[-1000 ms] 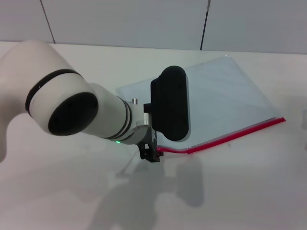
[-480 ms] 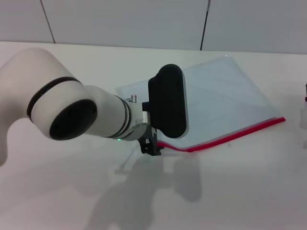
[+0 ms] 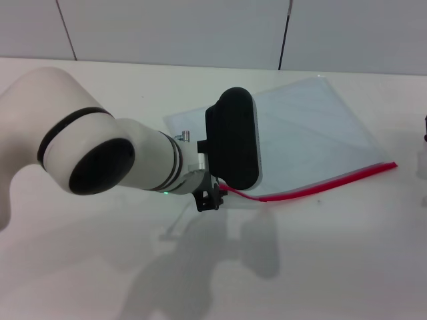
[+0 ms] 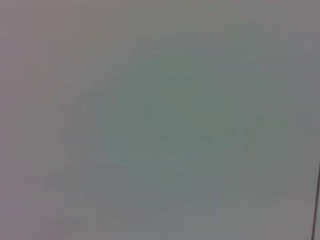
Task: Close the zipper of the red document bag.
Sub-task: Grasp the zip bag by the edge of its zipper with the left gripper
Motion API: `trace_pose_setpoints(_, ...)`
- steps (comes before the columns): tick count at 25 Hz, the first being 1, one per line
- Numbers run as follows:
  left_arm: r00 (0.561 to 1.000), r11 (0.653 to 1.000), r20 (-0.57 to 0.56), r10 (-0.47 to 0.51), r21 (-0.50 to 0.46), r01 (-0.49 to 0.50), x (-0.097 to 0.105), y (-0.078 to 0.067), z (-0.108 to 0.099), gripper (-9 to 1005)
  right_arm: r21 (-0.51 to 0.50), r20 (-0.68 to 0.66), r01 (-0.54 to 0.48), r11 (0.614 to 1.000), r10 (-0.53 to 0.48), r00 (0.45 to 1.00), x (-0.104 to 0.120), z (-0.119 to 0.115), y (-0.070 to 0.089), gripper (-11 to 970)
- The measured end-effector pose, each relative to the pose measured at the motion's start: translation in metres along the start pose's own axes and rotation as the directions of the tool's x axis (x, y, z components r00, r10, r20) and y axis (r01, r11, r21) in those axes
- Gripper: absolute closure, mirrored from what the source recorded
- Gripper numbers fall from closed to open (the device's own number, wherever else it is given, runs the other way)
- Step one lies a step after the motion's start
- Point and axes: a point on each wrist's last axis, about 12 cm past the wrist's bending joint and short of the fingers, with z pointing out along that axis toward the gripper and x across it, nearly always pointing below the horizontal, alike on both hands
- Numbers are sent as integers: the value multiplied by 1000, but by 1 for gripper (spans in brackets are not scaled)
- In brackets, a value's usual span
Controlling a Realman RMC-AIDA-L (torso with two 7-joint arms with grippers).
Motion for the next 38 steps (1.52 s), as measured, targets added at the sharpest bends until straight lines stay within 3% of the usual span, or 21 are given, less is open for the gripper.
trace_pose_setpoints(7,1000,1000,12,-20,-23,20,0,2,1,751,-4,-9,0,1000,0,1000,1,0,1,535)
trace_pose_setpoints(15,993,986,66,-98,-126,105,0,9,-1,916,-6,-13,-1,1000,1,1000,1,0,1,535)
trace_pose_setpoints(22,967,964,216,-134,-196,178,-8,11,-19,941,2,1,-20,1000,20,1000,-2,1,3,534)
trace_pose_setpoints(27,938,944,313,-149,-238,229,-10,9,-37,938,-18,44,-58,998,59,997,-11,1,14,534)
trace_pose_setpoints(34,925,928,342,-167,-261,264,-4,9,-45,934,-77,71,-175,982,181,981,-32,2,35,534)
trace_pose_setpoints(38,919,920,356,-171,-277,278,-2,11,-49,932,-137,78,-227,964,239,968,-47,-3,37,534)
